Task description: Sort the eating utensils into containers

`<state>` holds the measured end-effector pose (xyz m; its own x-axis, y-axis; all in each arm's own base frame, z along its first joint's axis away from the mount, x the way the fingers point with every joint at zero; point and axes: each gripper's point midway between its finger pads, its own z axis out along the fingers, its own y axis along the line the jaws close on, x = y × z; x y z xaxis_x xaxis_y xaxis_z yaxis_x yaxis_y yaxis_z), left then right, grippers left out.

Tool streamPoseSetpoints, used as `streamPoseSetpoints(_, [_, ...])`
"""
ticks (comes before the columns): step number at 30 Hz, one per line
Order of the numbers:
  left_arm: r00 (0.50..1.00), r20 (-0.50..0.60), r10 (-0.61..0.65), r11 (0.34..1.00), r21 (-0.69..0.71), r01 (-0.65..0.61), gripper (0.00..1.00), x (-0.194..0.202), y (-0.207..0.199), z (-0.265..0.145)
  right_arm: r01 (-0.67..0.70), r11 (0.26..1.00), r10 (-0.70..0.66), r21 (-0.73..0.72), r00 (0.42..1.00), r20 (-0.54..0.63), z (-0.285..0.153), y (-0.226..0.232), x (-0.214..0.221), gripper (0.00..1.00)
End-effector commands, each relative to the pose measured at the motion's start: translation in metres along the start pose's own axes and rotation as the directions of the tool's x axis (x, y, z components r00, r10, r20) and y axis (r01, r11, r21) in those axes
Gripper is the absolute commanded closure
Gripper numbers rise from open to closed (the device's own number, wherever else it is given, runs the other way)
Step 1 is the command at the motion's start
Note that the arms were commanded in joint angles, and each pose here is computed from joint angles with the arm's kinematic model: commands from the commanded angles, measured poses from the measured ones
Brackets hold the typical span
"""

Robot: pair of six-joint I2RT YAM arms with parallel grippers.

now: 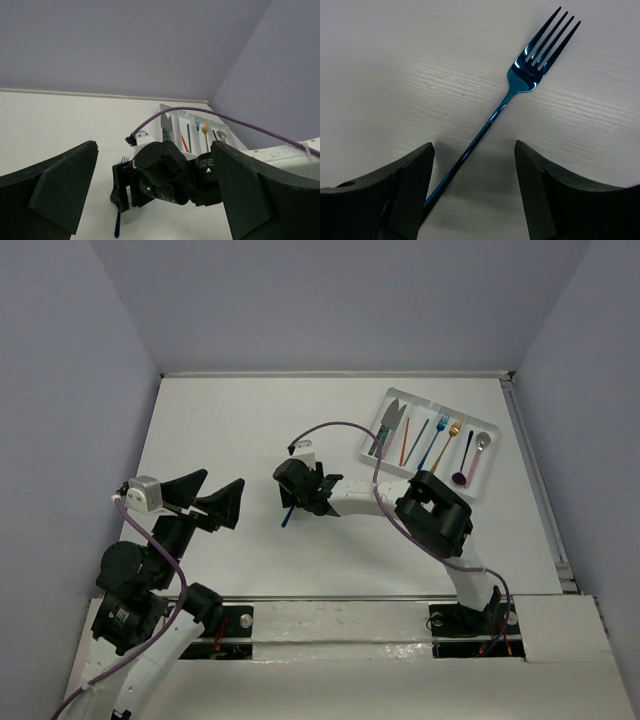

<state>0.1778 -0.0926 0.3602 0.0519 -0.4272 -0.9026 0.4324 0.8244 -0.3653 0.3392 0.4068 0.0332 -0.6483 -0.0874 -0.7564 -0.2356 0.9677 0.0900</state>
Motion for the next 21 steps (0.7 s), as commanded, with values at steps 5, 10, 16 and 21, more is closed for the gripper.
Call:
streamPoseSetpoints(5, [0.999,0.036,0.004,1.0,0.026,-0.004,0.01,-0.009,-0.006,0.004,0.013,0.998,-0.011,0.054,1.0,-0.029,0.026,0.004,0.005,0.4])
streamPoseSetpoints(10, [0.999,0.032,0.004,1.0,0.023,-0.005,0.01,-0.008,-0.005,0.005,0.034,0.996,-0.029,0.08,0.998,-0.055,0.034,0.002,0.015,0.63])
streamPoseSetpoints(16, [0.999,0.033,0.005,1.0,0.029,-0.006,0.01,-0.008,-0.006,0.005,0.04,0.992,-0.032,0.119,0.997,-0.068,0.035,-0.007,0.022,0.89])
streamPoseSetpoints(21, [0.999,0.036,0.005,1.0,0.03,-0.006,0.01,-0.008,-0.006,0.004,-0.013,0.991,0.019,0.136,0.999,-0.039,0.029,-0.014,0.008,1.0])
